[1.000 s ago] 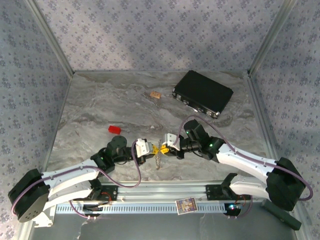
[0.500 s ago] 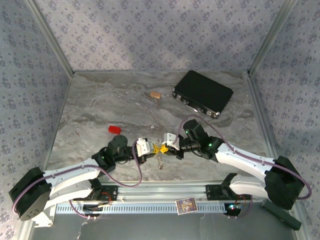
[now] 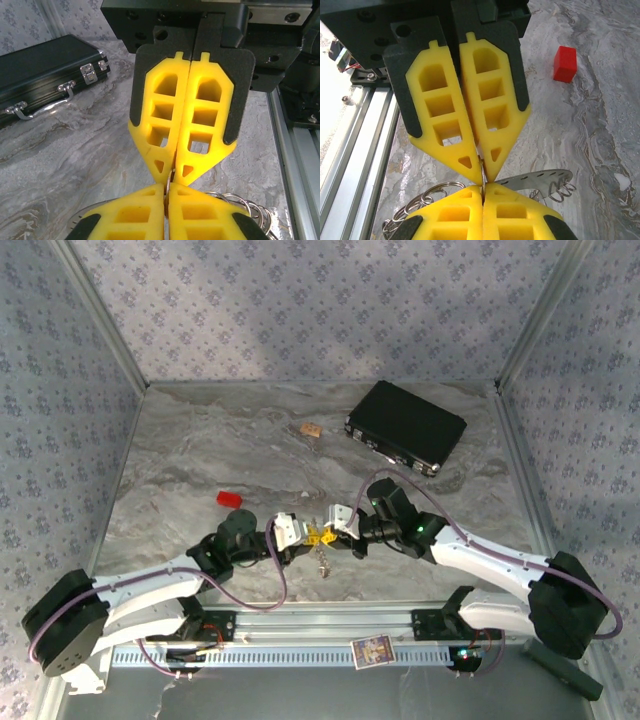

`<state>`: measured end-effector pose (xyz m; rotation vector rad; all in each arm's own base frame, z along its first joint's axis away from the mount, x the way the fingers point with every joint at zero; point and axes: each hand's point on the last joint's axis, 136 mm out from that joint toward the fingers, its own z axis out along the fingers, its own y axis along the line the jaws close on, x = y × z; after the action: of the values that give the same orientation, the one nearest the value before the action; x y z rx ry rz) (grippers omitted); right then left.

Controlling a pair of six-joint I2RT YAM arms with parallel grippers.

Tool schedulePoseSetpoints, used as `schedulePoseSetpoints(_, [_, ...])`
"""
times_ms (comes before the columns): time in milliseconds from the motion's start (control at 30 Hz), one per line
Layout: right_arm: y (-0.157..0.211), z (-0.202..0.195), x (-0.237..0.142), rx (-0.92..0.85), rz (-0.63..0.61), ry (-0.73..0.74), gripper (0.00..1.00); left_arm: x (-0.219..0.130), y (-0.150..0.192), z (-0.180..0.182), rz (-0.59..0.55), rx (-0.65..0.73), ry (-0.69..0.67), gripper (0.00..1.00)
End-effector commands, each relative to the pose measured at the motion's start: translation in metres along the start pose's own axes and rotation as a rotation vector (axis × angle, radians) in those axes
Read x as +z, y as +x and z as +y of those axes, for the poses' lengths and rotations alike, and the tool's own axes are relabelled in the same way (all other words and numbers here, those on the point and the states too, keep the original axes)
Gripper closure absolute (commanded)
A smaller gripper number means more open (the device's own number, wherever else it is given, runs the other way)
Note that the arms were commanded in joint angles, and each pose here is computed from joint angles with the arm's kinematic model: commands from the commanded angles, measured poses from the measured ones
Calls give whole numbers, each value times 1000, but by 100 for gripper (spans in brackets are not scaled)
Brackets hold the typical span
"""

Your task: Put the keys on the keyring

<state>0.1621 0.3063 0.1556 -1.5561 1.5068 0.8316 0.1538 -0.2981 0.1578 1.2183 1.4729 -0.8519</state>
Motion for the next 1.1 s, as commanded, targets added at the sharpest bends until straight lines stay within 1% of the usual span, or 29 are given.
schedulePoseSetpoints(0, [-9, 3, 3, -1, -32, -25, 100, 1, -9, -2, -39, 6, 13, 96])
schedulePoseSetpoints(33, [-9, 2, 2, -3, -30, -18, 100, 1, -10, -2, -41, 8, 14, 98])
schedulePoseSetpoints(67, [-8, -1, 1, -1, -25, -1, 96, 0, -10, -2, -39, 9, 11, 100])
schedulePoseSetpoints(100, [-8, -3, -1, 7, -21, 18, 85, 0, -10, -2, -38, 12, 9, 100])
schedulePoseSetpoints(133, [-7, -7, -4, 16, -18, 43, 79, -1, -10, -1, -37, 15, 4, 100])
schedulePoseSetpoints(200, [-4, -20, -13, 51, -7, 135, 71, -3, -12, 0, -34, 24, -6, 100])
schedulePoseSetpoints(267, [-2, -42, -31, 142, 0, 288, 69, -4, -14, 1, -30, 29, -15, 100])
schedulePoseSetpoints(300, [1, -56, -41, 206, -1, 392, 65, -5, -15, 3, -29, 30, -21, 100])
schedulePoseSetpoints(333, [7, -73, -55, 309, -9, 523, 57, -5, -15, 4, -28, 29, -29, 100])
schedulePoseSetpoints(367, [19, -88, -71, 464, -22, 662, 52, -5, -16, 6, -30, 27, -40, 100])
schedulePoseSetpoints(400, [36, -96, -84, 625, -18, 774, 54, -6, -17, 7, -31, 25, -50, 100])
schedulePoseSetpoints(433, [54, -97, -93, 799, -11, 851, 60, -5, -17, 9, -29, 24, -59, 100])
schedulePoseSetpoints(467, [72, -92, -98, 1005, 1, 888, 63, -5, -16, 12, -27, 20, -74, 100])
schedulePoseSetpoints(500, [86, -83, -96, 1119, 39, 882, 63, -5, -16, 13, -25, 16, -80, 100])
schedulePoseSetpoints(533, [97, -77, -99, 1191, 99, 900, 62, -5, -17, 14, -23, 9, -87, 100])
schedulePoseSetpoints(567, [110, -72, -109, 1240, 174, 967, 63, -4, -16, 15, -16, -2, -89, 100])
schedulePoseSetpoints(633, [134, -63, -136, 1296, 328, 1121, 66, -3, -18, 16, -12, -16, -88, 100])
schedulePoseSetpoints(667, [144, -61, -150, 1305, 388, 1199, 65, -2, -17, 16, -10, -19, -88, 100])
schedulePoseSetpoints(767, [165, -62, -176, 1365, 468, 1357, 59, -2, -19, 17, -17, -23, -94, 100])
schedulePoseSetpoints(867, [178, -70, -185, 1394, 503, 1417, 54, 0, -19, 18, -20, -31, -92, 100])
schedulePoseSetpoints(1067, [200, -87, -179, 1440, 562, 1379, 49, 5, -15, 17, 5, -19, -86, 100])
